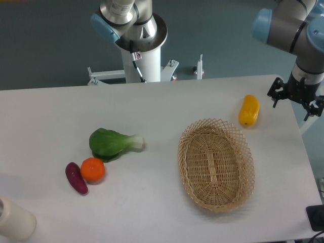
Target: Pick up the mango from the table
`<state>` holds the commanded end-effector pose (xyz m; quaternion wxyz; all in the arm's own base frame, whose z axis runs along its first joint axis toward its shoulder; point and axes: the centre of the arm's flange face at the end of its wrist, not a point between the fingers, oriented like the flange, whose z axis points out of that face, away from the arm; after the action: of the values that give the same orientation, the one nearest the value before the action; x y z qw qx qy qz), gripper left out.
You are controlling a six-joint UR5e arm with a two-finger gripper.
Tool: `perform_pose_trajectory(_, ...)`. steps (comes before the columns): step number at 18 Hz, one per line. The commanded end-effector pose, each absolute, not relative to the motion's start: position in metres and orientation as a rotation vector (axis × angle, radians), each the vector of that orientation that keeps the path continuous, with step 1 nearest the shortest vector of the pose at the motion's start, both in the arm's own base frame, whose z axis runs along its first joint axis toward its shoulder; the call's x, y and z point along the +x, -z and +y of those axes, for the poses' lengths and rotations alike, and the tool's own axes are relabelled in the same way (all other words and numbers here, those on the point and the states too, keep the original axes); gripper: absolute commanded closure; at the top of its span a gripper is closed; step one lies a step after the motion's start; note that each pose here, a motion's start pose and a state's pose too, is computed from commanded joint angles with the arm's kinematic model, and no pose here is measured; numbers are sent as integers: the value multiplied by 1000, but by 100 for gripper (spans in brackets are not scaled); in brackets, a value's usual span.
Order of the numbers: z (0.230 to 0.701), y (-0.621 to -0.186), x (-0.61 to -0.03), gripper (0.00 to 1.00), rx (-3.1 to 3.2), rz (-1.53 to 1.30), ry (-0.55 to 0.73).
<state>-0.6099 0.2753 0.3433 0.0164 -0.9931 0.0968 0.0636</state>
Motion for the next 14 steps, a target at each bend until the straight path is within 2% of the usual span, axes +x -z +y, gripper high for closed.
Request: perform_pose_trajectory(14, 268, -343, -590, 0, -3083, 273, -169)
